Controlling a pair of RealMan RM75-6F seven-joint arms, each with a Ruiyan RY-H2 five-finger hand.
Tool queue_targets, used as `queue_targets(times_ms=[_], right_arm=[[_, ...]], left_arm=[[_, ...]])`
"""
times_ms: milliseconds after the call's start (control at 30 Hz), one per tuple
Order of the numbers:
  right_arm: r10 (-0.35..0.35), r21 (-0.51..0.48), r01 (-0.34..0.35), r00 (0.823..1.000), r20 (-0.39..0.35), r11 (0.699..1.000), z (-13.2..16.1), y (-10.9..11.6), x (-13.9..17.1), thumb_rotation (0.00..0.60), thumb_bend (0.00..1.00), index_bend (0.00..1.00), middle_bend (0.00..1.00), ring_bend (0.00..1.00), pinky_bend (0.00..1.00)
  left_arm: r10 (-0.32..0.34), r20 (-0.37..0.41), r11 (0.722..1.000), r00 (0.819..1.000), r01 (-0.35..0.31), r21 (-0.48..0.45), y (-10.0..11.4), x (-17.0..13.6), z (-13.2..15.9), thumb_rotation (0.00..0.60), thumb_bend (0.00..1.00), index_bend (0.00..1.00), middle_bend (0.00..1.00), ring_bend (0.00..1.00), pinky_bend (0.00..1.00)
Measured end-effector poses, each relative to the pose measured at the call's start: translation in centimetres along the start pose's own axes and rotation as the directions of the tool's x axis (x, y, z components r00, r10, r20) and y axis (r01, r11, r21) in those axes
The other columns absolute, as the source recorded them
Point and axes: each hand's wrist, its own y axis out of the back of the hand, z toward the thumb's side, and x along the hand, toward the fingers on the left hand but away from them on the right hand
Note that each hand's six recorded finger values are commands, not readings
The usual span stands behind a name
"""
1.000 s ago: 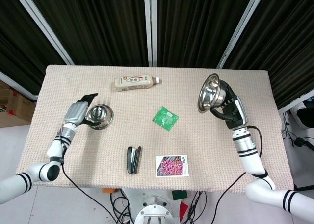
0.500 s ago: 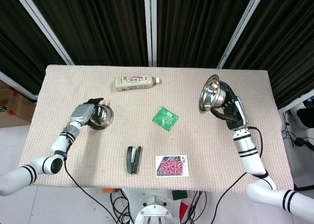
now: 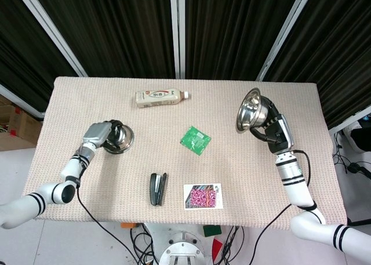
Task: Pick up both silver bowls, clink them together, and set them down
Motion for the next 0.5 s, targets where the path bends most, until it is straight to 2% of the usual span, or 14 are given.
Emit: queue_targets(times_ms=[133,233,333,433,500], right_arm=[[-0.005,0.001,0.005,1.000,0.001,1.000,0.0,0.1,0.1,0.600,0.18,0.63,0.49,0.47,0.59],[-0.005,-0.001,0.005,1.000,0.003,1.000,0.0,0.1,0.1,0.600,0.18,0.63,0.49,0.47,0.59],[-0.004,-0.003,0.004,1.000,0.008,1.000,-0.2,0.0,0.1,0.600,0.18,0.64,0.49,0.48,0.59],[0.000,-0.010,0.000,1.000,0.021,1.000,-0.7,-0.2,0.0,0.600,0.18,0.64,0.49,0.48,0.59],[0.004,-0.016,-0.003,1.000,0.031,1.000,-1.1,-0.4,-0.1,0.600,0.18,0.64,0.49,0.48,0.59]], left_arm=[[0.047,-0.002,0.998,0.999,-0.047,-0.028,0.7,-0.2,0.0,0.600,0.19,0.49,0.49,0.40,0.48],[0.086,0.000,0.992,0.996,-0.086,-0.089,1.3,-0.5,0.1,0.600,0.20,0.51,0.50,0.42,0.50],[0.136,0.005,0.973,0.991,-0.132,-0.191,2.2,-1.0,0.2,0.600,0.20,0.52,0.51,0.42,0.51],[0.181,0.019,0.925,0.983,-0.164,-0.343,3.1,-1.6,0.7,0.600,0.20,0.52,0.51,0.42,0.51],[0.206,0.036,0.865,0.978,-0.164,-0.475,3.6,-2.1,1.3,0.600,0.20,0.52,0.51,0.42,0.50]])
